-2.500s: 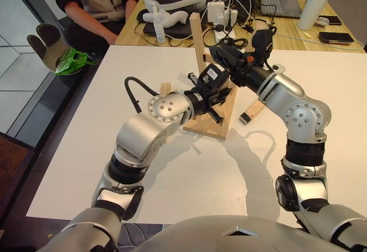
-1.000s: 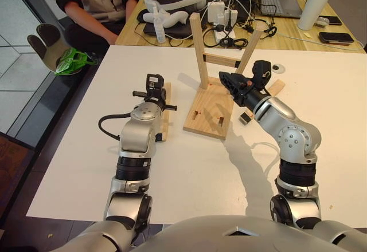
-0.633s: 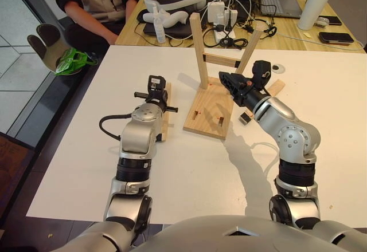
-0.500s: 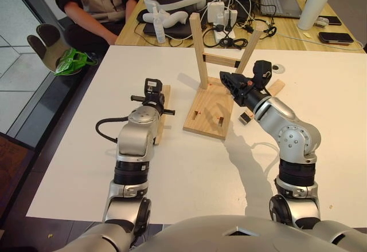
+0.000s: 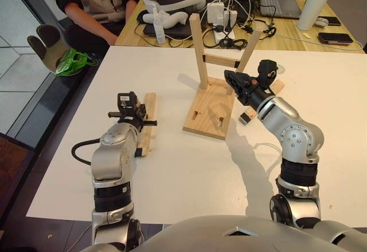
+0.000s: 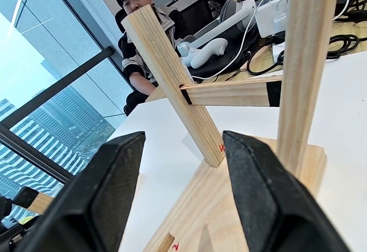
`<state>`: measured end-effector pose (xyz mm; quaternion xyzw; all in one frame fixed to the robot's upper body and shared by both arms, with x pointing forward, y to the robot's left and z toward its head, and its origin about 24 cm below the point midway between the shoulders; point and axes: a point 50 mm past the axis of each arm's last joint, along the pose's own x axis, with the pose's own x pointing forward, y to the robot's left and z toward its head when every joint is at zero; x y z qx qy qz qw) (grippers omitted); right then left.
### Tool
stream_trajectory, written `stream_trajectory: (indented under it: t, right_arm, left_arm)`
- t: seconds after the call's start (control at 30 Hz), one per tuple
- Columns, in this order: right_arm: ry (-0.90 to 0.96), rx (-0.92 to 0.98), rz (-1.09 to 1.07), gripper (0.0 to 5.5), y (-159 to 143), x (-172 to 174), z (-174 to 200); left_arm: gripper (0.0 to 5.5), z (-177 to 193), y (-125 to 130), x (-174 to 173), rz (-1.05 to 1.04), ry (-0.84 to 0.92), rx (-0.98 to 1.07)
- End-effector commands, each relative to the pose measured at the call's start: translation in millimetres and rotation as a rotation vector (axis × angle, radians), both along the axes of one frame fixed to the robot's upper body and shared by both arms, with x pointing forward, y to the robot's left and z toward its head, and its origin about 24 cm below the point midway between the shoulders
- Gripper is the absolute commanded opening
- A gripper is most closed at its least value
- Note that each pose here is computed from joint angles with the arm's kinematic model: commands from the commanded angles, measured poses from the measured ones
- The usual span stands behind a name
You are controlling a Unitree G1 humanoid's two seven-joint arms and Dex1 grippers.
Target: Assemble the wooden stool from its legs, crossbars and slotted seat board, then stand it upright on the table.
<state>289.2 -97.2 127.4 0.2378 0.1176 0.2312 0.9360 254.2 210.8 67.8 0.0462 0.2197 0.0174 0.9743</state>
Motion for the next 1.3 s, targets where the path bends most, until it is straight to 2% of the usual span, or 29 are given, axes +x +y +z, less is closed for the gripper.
stream_trajectory:
  t: [0.03, 0.1, 0.2, 0.27, 0.3, 0.37, 0.43, 0.47, 0.53, 0.57, 0.6, 0.73, 0.83, 1.07, 1.17, 1.3]
  right_arm:
    - [-0.022, -0.013, 0.005, 2.53, 2.1, 5.1, 6.7]
    - [-0.026, -0.017, 0.006, 2.53, 1.4, 6.2, 7.5]
    - [-0.031, -0.022, 0.008, 2.53, 0.2, 7.3, 8.6]
    - [-0.032, -0.024, 0.009, 2.53, -0.6, 7.4, 9.1]
    - [-0.032, -0.024, 0.009, 2.53, -1.1, 7.3, 9.3]
    - [-0.030, -0.026, 0.009, 2.53, -1.4, 7.0, 9.3]
    - [-0.028, -0.028, 0.016, 2.53, -0.4, 7.0, 9.4]
    - [-0.028, -0.029, 0.029, 2.53, 1.7, 7.8, 10.2]
    - [-0.034, -0.031, 0.035, 2.53, 1.5, 8.8, 13.2]
    - [-0.036, -0.032, 0.032, 2.53, 0.3, 9.0, 14.2]
    - [-0.037, -0.035, 0.029, 2.53, -1.0, 9.4, 14.5]
    - [-0.039, -0.032, 0.019, 2.53, -0.5, 10.0, 14.6]
    - [-0.043, -0.027, 0.017, 2.53, 1.1, 10.9, 15.5]
    - [-0.057, -0.031, 0.013, 2.53, 0.6, 12.8, 18.7]
    - [-0.062, -0.036, 0.018, 2.53, 0.9, 13.6, 20.1]
    - [-0.066, -0.043, 0.034, 2.53, 2.8, 14.4, 21.7]
  left_arm:
    - [0.40, 37.0, 11.0, 27.0, -0.010, -0.098, 0.064]
    - [0.40, 89.7, 18.9, 46.1, -0.020, -0.258, 0.128]
    - [0.40, 168.7, 29.0, 57.5, -0.014, -0.483, 0.170]
    - [0.40, 192.9, 30.9, 56.4, -0.033, -0.544, 0.162]
    - [0.40, 191.8, 30.3, 55.3, -0.057, -0.543, 0.149]
    - [0.40, 154.9, 29.3, 52.0, -0.107, -0.477, 0.072]
    - [0.40, 70.6, 36.2, 37.1, -0.119, -0.260, -0.019]
    - [0.40, 18.0, 44.6, 16.7, -0.076, -0.092, -0.011]
    - [0.40, -73.7, 41.3, -44.2, -0.100, 0.307, -0.075]
    - [0.40, -97.3, 36.5, -68.1, -0.132, 0.433, -0.087]
    - [0.40, -106.5, 34.3, -79.1, -0.148, 0.482, -0.089]
    - [0.40, -83.1, 49.9, -48.2, -0.064, 0.337, -0.082]
    - [0.40, -74.5, 51.3, -38.7, -0.082, 0.326, -0.095]
    - [0.40, -92.5, 33.4, -44.4, -0.292, 0.573, -0.142]
    - [0.40, -82.1, 36.3, -19.1, -0.279, 0.522, -0.095]
    - [0.40, -64.0, 16.9, 15.2, -0.296, 0.412, -0.089]
